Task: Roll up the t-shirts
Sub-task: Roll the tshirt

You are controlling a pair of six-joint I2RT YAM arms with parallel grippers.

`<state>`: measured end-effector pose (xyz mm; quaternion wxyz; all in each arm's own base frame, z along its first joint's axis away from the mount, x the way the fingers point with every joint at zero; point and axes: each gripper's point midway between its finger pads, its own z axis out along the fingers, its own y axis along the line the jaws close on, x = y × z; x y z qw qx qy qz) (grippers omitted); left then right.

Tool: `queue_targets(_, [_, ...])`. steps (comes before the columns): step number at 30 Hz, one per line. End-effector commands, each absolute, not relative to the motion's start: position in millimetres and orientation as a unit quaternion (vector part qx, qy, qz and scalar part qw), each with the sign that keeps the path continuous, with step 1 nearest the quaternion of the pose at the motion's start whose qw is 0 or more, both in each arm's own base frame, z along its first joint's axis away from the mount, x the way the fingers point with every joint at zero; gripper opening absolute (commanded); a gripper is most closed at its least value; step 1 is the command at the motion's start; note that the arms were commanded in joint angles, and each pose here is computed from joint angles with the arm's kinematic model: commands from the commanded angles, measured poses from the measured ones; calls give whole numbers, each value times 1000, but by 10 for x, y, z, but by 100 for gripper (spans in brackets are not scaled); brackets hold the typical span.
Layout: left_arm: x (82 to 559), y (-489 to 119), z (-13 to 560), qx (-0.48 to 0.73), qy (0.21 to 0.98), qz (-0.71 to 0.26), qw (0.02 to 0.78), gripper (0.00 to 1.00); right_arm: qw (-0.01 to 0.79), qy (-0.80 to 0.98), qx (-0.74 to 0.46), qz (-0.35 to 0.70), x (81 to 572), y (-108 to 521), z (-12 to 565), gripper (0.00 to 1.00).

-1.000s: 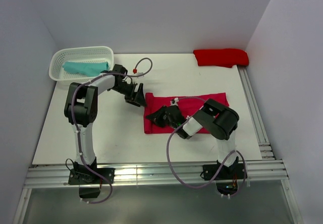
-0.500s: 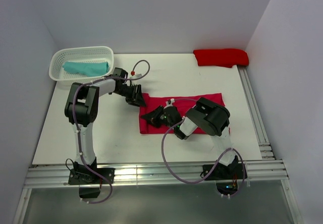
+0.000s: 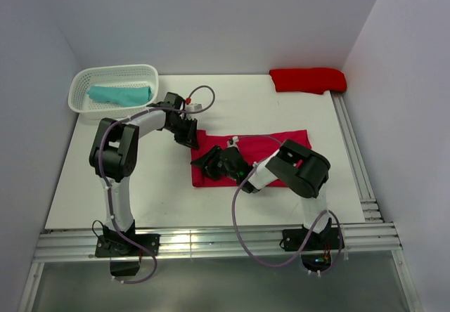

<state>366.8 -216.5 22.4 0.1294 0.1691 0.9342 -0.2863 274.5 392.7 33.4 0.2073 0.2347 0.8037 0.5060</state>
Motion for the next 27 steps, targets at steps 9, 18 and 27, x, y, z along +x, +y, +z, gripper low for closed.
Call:
queue_targets(9, [3852,-1862,86,201,958,-136,151,7,272,922,176,213,2582,3518,256,66])
queue_targets(18, [3855,-1893,97,226,955,-122,150,8,325,930,124,122,2575,3502,630,65])
queue_targets(27, [3868,-1937,134,228,955,-118,150,8,390,913,61,101,2932,3918,1070,56])
